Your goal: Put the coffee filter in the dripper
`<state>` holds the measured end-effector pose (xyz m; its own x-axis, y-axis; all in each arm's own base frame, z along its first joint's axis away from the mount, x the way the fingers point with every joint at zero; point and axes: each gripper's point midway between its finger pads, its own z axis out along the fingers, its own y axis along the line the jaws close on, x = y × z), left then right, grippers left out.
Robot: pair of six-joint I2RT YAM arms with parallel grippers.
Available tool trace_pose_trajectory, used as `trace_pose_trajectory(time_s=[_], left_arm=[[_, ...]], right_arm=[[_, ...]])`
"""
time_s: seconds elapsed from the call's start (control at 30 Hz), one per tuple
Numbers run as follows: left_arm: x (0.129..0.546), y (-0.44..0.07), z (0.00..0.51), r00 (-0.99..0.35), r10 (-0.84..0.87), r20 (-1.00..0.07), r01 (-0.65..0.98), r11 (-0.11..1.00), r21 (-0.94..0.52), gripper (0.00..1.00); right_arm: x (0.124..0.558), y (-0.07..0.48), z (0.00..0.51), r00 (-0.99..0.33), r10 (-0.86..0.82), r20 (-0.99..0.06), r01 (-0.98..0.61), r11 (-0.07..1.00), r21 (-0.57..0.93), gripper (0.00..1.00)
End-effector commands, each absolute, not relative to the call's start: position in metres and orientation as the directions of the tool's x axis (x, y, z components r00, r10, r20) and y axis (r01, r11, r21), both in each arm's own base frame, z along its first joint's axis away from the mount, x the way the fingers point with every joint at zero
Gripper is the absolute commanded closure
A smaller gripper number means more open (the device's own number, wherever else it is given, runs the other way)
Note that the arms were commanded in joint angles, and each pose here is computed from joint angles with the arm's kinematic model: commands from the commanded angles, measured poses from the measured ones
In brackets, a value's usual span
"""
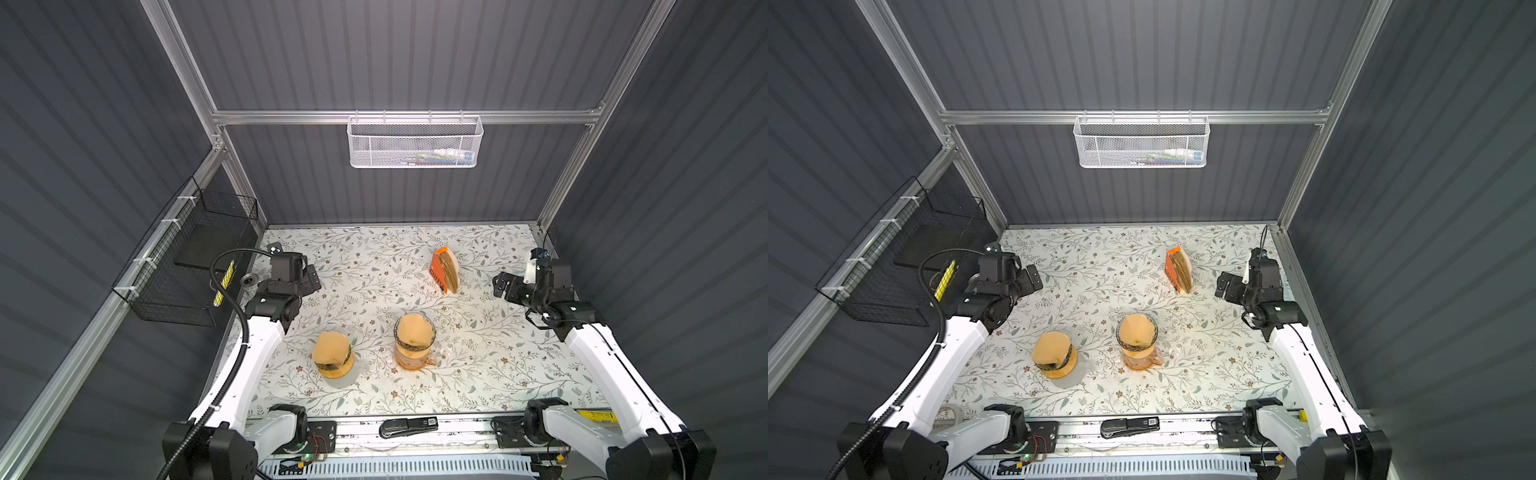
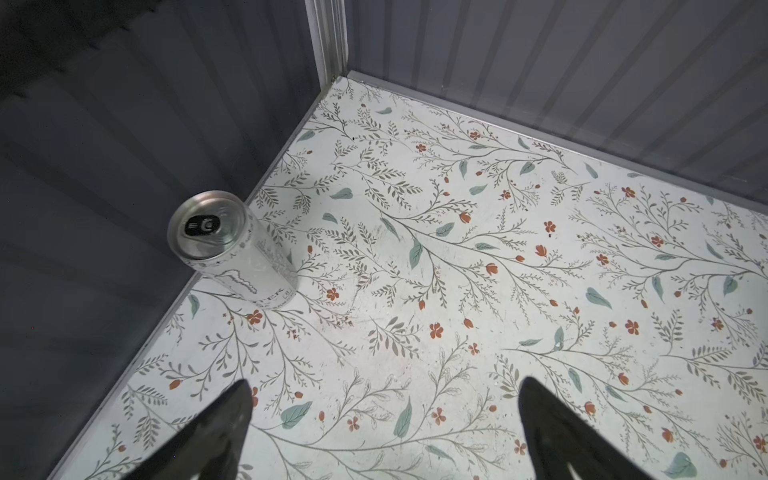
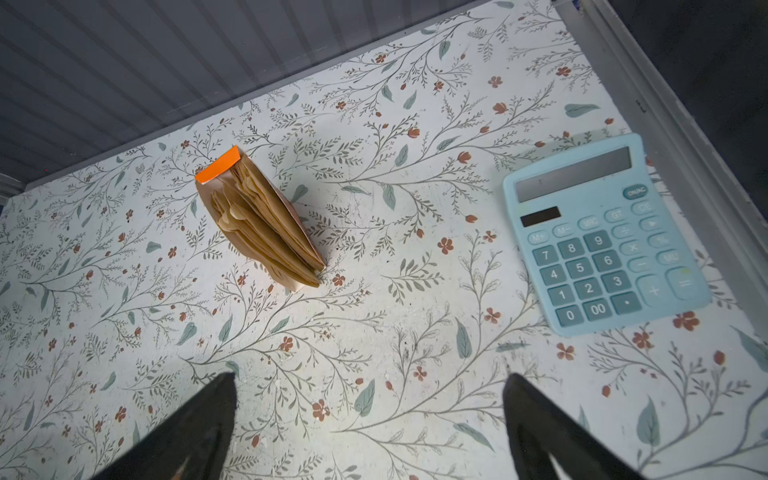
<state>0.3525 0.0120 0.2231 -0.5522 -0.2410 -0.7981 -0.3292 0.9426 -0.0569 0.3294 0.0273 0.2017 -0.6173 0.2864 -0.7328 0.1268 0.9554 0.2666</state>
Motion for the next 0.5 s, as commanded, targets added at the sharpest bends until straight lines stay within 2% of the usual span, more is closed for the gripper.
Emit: trace_pose_trajectory(time_s=[0.0, 0.13, 0.3, 0.47], left_arm=[[0.376, 0.019, 0.222, -0.502, -0.244, -0.830, -0.301, 0.949, -0.097, 0.00], [0.383, 0.038, 0.206, -0.454, -0.253, -0.854, -0.330, 0.938, -0.103, 0.00], [0.385, 0.058, 0.181, -0.440, -0.197, -0.876, -0.355, 0.934, -0.032, 0.00], [0.391, 0.065, 0.152, -0.382, -0.182, -0.906, -0.357, 0.933, -0.037, 0.00]], right_arm=[[0.342, 0.014, 0.201, -0.553, 0.303, -0.776, 0.157, 0.953, 0.260, 0.01], [0.347, -0.006, 0.188, -0.491, 0.316, -0.812, 0.221, 0.947, 0.234, 0.01], [0.352, -0.022, 0.173, -0.453, 0.279, -0.847, 0.271, 0.948, 0.167, 0.01], [0.358, -0.035, 0.144, -0.457, 0.246, -0.855, 0.316, 0.943, 0.102, 0.01]])
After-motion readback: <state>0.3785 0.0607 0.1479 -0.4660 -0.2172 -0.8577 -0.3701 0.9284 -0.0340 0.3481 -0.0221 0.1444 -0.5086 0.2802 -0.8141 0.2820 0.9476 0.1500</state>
